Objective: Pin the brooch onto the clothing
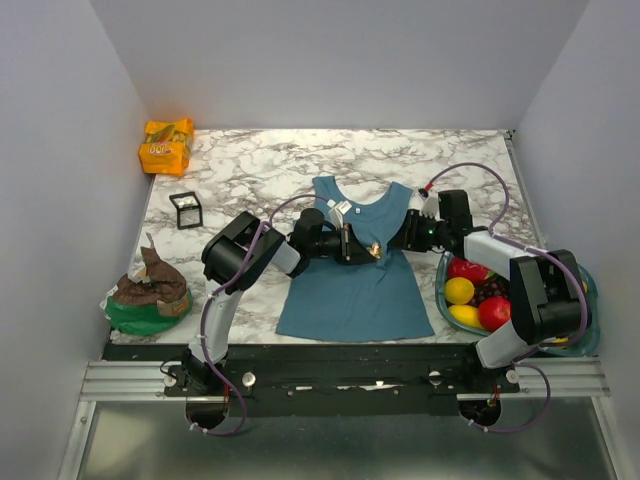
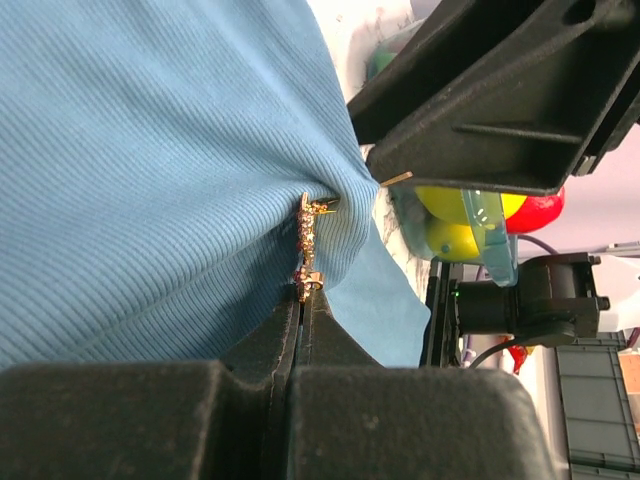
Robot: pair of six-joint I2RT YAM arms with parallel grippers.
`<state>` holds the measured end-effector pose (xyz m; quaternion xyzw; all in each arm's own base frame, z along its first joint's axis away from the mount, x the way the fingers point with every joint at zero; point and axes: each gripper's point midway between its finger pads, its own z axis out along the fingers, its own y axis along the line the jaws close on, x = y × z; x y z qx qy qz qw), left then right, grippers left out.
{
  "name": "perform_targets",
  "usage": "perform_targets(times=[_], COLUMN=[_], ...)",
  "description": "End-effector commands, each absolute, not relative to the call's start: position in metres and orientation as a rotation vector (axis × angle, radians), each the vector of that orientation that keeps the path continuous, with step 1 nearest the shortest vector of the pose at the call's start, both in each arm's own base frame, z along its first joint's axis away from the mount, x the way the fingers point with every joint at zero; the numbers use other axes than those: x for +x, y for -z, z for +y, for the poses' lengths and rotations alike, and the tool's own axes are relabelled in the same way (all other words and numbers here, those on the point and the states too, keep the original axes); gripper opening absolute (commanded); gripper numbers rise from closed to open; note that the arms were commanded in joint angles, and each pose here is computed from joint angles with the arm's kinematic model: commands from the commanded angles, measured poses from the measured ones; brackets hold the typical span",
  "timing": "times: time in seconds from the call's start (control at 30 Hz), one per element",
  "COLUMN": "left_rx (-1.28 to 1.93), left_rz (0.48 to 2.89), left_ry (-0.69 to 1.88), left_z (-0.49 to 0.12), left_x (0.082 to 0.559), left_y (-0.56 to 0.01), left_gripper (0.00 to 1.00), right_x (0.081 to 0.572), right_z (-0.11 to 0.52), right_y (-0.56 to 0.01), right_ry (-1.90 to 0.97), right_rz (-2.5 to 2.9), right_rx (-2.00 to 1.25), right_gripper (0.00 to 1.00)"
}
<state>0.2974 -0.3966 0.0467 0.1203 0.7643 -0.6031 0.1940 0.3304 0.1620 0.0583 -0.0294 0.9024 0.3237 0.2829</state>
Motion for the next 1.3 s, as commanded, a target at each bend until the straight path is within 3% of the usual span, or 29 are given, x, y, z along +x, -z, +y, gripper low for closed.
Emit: perform_targets(times=[0.0,1.27], left_rx=[0.388,0.428], left_rz=[2.05,2.059], left_ry=[1.69,1.689], left_z=[-0.403,-0.408], left_x=[0.304,0.302], left_y=[-0.075,-0.073], left_gripper=[0.0,0.0], right_x=[0.327,0.33], right_z=[0.173,0.19], right_y=[-0.062,-0.062], right_ry=[-0.96,-1.092], right_rz=[2.382,2.325], right_rx=[-0.107,-0.143], right_gripper=[0.4,0.38])
